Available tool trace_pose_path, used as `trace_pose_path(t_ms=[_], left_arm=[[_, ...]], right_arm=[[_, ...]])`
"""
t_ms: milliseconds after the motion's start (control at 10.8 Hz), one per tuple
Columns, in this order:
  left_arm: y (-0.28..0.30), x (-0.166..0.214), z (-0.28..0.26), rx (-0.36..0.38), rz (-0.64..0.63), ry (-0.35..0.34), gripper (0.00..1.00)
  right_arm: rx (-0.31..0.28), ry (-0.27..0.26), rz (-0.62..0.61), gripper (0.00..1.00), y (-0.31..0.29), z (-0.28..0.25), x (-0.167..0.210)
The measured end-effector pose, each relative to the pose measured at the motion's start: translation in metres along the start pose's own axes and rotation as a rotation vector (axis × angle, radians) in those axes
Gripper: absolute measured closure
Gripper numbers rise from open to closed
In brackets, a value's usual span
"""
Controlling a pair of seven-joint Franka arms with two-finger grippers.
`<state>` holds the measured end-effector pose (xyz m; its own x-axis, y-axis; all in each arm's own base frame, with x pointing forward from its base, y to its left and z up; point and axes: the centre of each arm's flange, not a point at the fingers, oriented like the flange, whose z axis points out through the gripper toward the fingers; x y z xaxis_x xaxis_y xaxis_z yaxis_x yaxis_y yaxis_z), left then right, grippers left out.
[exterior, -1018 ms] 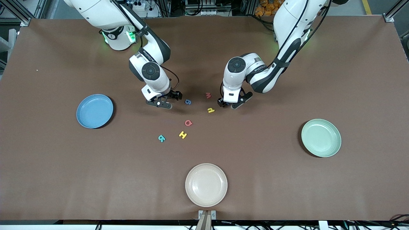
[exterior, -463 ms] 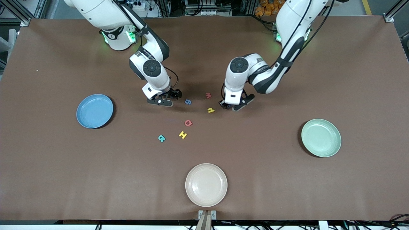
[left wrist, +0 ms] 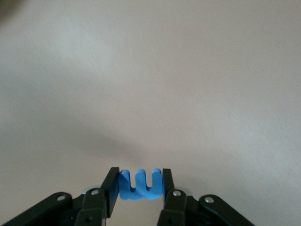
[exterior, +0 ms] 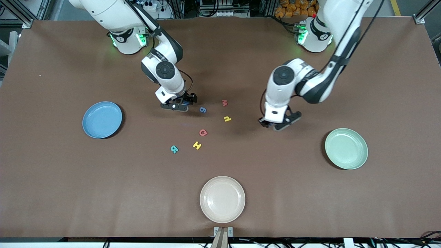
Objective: Sort uppercase to blue plate, lowercase to green plate
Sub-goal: 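Carry the blue E with the left gripper over the green plate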
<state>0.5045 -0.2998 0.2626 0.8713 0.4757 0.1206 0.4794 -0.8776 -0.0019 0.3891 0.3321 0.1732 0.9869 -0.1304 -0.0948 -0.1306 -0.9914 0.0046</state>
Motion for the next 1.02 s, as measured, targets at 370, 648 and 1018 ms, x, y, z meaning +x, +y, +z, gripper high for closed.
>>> trace_pose_path(t_ms=[370, 648, 1018], left_arm=[[-0.075, 0.086, -0.021, -0.002, 0.25, -0.131, 0.59], [-0.146, 0.146, -0.017, -0.017, 0.418, -0.17, 0.59], [-0.229, 0.199, -0.002, -0.018, 0.662, -0.181, 0.59]], right_arm=[[-0.013, 0.012, -0.049, 0.24, -0.007, 0.005, -0.009], [-0.002, 0.025, -0.057, 0.47, -0.009, 0.002, -0.009], [0.002, 0.033, -0.059, 0.65, -0.01, -0.001, -0.009]])
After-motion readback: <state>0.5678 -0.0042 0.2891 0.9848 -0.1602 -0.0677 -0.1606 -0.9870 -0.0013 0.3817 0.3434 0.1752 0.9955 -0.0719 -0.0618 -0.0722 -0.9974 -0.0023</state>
